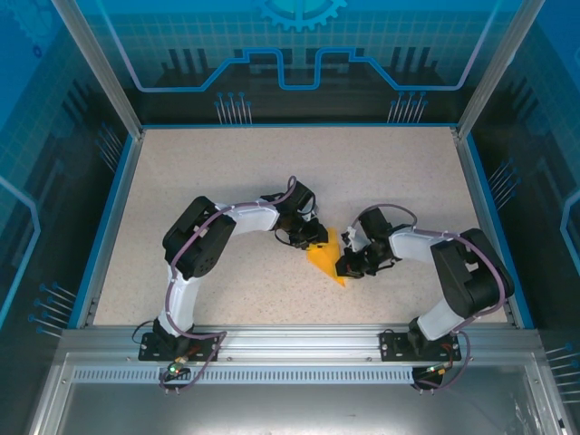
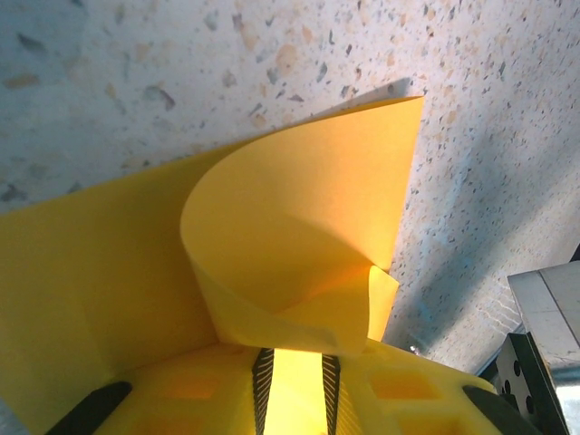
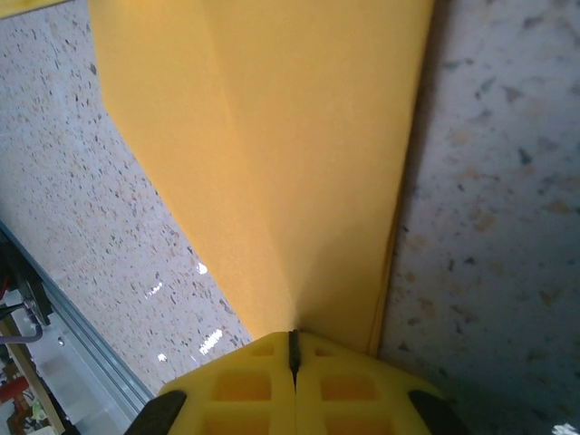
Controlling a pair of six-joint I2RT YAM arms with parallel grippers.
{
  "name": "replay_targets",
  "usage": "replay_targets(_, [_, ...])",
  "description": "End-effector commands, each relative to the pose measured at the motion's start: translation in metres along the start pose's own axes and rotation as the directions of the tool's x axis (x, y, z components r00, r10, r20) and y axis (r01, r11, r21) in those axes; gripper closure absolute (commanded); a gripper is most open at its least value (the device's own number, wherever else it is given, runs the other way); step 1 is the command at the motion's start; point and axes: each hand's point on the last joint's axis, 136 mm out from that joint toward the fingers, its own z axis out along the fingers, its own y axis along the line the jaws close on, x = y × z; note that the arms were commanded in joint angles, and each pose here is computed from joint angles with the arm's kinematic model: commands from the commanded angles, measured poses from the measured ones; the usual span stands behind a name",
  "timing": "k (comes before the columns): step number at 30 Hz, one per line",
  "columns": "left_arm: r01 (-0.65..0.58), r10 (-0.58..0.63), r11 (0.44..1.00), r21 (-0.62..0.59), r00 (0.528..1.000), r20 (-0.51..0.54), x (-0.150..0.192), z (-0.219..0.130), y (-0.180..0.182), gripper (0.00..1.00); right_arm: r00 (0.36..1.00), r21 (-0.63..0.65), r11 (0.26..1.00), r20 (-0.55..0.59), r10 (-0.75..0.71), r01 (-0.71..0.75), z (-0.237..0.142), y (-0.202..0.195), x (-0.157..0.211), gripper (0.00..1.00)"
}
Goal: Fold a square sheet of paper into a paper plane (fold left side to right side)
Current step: Fourth fold the wing at the center of the table.
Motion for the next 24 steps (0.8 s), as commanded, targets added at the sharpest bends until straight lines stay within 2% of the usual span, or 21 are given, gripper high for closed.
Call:
replay_targets(1, [0.085,-0.09,0.982,-0.171,0.996,-0.024,0.009,0.017,0.065,0.74,0.988,0.089,0.992,-0.117,0.104,-0.094,0.002,-0.019,0.043,0.95])
replay_targets(24, [0.088,-0.093,0.979,-0.183,0.995,-0.021,0.007,0.016,0.069,0.74,0.985,0.144,0.982,-0.105,0.136,-0.12,-0.007,-0.03,0.063,0.96])
